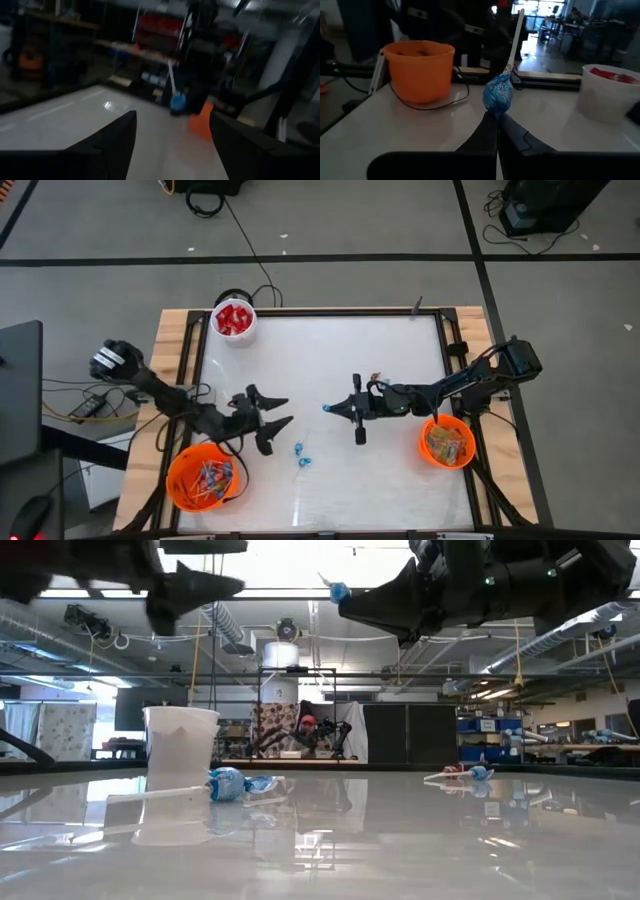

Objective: Sort candy by brand, put in halloween buckets
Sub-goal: Put the blue sucker into the left orange bucket

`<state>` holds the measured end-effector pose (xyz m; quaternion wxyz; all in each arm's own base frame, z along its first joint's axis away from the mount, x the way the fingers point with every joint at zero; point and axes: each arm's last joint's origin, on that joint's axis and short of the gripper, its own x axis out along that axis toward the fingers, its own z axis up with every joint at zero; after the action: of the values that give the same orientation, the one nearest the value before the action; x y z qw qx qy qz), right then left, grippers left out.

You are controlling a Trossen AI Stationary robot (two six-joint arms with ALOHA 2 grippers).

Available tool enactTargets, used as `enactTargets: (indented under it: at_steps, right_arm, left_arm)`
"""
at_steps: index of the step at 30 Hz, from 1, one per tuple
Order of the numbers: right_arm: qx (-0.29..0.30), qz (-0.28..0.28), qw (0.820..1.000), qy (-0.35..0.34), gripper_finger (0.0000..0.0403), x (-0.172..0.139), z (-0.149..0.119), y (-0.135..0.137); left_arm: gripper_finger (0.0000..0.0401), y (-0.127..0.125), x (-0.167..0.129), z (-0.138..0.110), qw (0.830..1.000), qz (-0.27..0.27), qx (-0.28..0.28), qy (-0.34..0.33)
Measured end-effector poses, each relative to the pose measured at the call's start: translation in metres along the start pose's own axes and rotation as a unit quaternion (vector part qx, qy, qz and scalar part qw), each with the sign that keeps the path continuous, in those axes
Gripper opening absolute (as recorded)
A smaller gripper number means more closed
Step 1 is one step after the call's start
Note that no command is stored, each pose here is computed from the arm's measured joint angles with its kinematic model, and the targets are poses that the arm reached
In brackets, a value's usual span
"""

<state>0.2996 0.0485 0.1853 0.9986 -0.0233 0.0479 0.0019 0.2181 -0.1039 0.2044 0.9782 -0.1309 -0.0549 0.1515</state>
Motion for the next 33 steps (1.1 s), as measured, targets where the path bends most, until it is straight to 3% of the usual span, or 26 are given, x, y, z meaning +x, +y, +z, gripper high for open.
enactTargets:
  at_steps: [5, 16, 22, 27, 33]
  right_arm:
    - [0.004, 0.042, 0.999, -0.004, 0.0008, 0.0, 0.001, 0.003]
    - [-0.008, 0.057, 0.998, 0.0, 0.0008, -0.001, 0.0, 0.005]
    - [-0.014, 0.058, 0.998, 0.003, 0.0009, -0.001, -0.001, 0.005]
    - [-0.015, 0.058, 0.998, 0.009, 0.0009, -0.001, -0.002, 0.005]
    - [-0.013, 0.058, 0.998, 0.012, 0.0009, -0.001, -0.003, 0.005]
  left_arm:
    - [0.0256, 0.007, 0.021, -0.016, 1.0, -0.005, 0.008, -0.015]
    - [0.0253, -0.01, 0.071, -0.023, 0.998, 0.006, 0.063, -0.024]
    - [0.0244, -0.017, 0.088, -0.021, 0.995, -0.037, 0.085, -0.031]
    - [0.0186, -0.018, 0.092, -0.021, 0.994, -0.053, 0.086, -0.031]
    - [0.0049, -0.017, 0.09, -0.023, 0.995, -0.04, 0.088, -0.026]
